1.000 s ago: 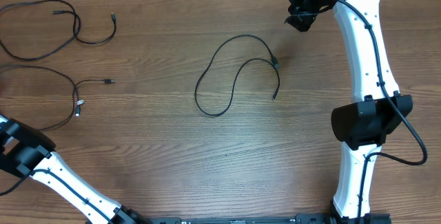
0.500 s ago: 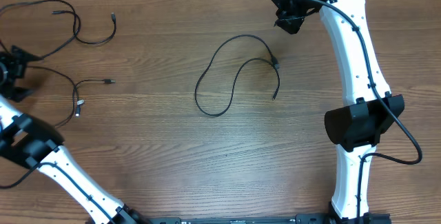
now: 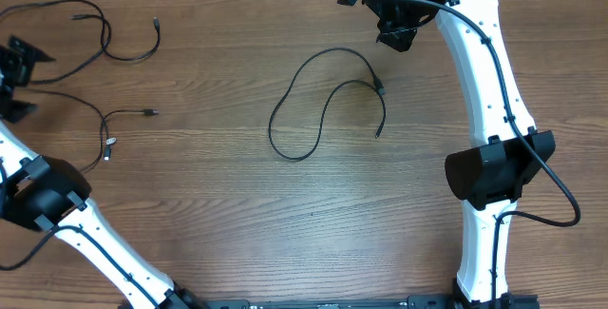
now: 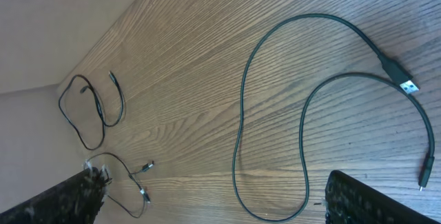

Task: Untangle cables

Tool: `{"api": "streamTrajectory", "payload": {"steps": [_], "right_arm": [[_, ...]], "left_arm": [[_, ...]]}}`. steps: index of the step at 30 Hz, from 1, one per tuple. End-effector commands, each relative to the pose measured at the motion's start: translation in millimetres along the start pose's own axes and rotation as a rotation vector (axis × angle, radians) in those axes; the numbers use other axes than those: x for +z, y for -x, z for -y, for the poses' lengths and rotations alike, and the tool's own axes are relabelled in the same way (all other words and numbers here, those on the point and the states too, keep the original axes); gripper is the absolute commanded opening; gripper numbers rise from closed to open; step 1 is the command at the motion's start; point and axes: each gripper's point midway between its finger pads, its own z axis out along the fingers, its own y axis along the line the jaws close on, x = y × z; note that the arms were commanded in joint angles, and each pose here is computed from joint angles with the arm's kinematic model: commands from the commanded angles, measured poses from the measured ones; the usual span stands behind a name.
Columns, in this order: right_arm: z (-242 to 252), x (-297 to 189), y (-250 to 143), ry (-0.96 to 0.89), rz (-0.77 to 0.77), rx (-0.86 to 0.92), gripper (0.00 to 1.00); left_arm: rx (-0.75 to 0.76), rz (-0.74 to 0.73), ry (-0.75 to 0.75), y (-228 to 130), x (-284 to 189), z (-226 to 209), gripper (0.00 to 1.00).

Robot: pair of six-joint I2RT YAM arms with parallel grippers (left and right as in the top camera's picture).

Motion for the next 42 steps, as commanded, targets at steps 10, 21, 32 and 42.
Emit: {"api": "streamTrajectory", "payload": {"steps": [10, 21, 32, 42], "right_arm": [[1.2, 5.7, 9.8, -0.017, 0.045, -0.025, 1.0], [0.6, 5.7, 10.4, -0.015, 0.047, -0.027, 1.0], [0.7, 5.7, 10.3, -0.015, 0.047, -0.027, 1.0], [0.6, 5.7, 10.4, -0.015, 0.047, -0.027, 1.0]], "left_arm": [[-0.318, 0.035, 0.542, -56.5, -22.1, -102.4, 1.0], [-0.569, -0.052, 0.529, -81.4, 55.6, -153.7, 1.0], [-0.547, 0.037, 0.485, -67.3, 92.7, -168.7, 0.75], [-0.516, 0.126, 0.426, -47.0, 108.3, -165.9, 0.17]]}}
